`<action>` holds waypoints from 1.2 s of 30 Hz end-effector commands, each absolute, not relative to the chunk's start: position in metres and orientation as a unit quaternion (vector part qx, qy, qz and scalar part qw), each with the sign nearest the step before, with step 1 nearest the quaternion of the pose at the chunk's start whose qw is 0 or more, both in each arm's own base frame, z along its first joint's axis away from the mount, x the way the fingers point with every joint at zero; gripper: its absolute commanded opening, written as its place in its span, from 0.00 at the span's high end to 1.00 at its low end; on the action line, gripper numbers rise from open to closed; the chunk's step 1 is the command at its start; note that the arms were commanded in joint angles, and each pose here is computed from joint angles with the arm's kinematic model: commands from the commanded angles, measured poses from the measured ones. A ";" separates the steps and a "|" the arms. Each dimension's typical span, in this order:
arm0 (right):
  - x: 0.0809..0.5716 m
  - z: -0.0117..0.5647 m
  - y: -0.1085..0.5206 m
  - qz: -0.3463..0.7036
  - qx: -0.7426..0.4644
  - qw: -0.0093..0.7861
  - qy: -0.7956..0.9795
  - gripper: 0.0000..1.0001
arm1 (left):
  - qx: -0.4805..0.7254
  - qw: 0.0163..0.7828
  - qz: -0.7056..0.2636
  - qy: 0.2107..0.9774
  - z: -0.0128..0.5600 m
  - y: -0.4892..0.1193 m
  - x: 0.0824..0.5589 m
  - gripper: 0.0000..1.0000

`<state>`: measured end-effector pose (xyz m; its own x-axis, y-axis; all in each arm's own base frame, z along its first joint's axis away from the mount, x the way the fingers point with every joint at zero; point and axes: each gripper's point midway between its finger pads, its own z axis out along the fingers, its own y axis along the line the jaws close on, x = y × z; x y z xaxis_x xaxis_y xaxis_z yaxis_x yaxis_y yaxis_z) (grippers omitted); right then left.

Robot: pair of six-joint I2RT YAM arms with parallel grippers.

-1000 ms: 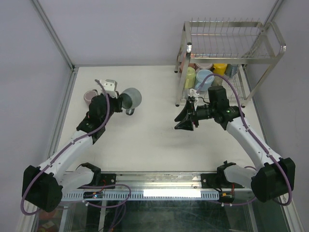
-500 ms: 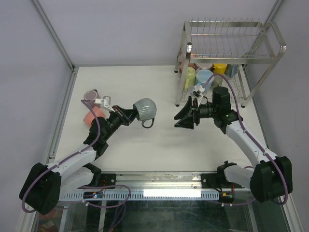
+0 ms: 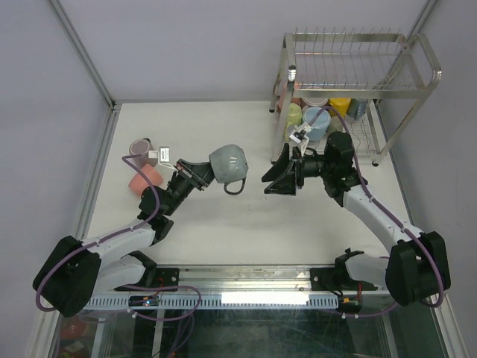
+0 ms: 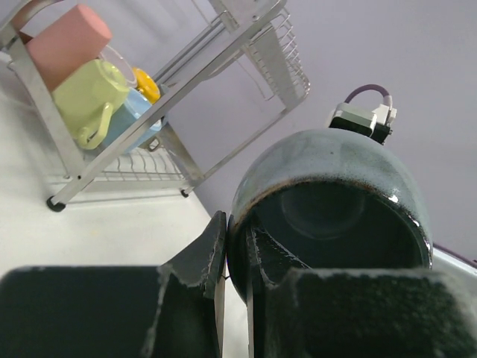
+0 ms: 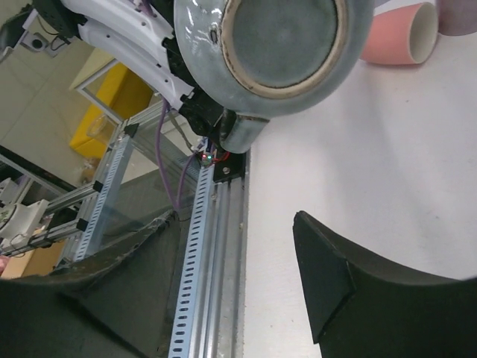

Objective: Load the cups into the dish rack
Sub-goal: Pick up the cup at the center of the board.

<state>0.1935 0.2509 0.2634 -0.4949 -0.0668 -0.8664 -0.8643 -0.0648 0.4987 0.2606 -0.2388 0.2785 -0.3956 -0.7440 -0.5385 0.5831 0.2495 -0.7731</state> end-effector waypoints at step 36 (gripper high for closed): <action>0.215 0.350 0.307 0.688 -0.250 0.343 0.588 1.00 | -0.052 0.666 -0.652 0.357 0.424 -0.253 0.249 1.00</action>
